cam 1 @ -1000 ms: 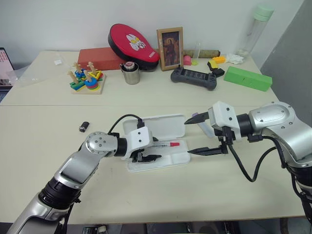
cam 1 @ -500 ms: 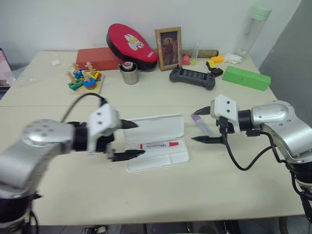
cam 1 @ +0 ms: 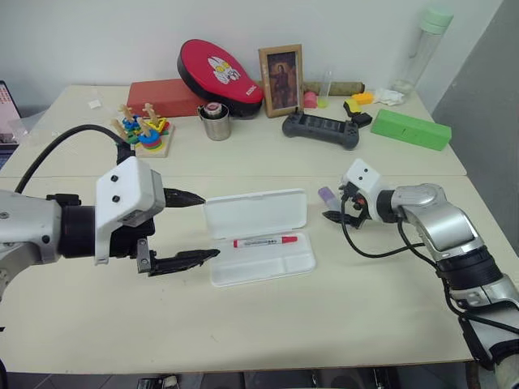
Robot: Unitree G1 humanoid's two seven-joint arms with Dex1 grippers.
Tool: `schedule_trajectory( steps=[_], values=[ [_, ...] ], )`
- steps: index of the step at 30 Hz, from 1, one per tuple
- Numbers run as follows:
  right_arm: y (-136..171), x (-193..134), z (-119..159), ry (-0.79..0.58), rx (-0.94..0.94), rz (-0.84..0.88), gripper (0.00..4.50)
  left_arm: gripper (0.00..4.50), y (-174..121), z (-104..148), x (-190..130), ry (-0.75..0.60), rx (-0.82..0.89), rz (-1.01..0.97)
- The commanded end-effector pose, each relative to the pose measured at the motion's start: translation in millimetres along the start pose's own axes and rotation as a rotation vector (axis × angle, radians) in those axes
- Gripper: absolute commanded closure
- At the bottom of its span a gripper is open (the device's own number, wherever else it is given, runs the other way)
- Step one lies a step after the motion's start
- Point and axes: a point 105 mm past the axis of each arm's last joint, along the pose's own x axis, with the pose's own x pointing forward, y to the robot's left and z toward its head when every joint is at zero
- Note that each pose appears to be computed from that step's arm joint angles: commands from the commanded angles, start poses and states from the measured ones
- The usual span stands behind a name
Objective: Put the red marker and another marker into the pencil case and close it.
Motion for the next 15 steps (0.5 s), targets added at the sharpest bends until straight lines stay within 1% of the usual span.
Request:
schedule_trajectory(
  steps=[1, 5, 8, 11, 15],
  values=[
    [-22, -4, -6, 0.029, 0.064, -0.107, 0.0, 0.02, 4, 7, -5, -0.006, 0.039, 0.039],
    [-21, -4, -18, 0.067, 0.109, -0.105, 0.0, 0.02, 3, 4, -7, 0.003, 0.032, 0.038],
    [-18, -4, -21, 0.07, 0.131, -0.094, 0.0, 0.02, 0, 3, -7, 0.003, 0.029, 0.029],
    [-17, -3, -24, 0.08, 0.125, -0.091, 0.48, 0.0, -1, 2, -7, 0.004, 0.024, 0.026],
    [-8, -4, -23, 0.068, 0.1, -0.048, 1.52, 0.0, -1, -6, -5, 0.029, 0.022, 0.026]
  ],
)
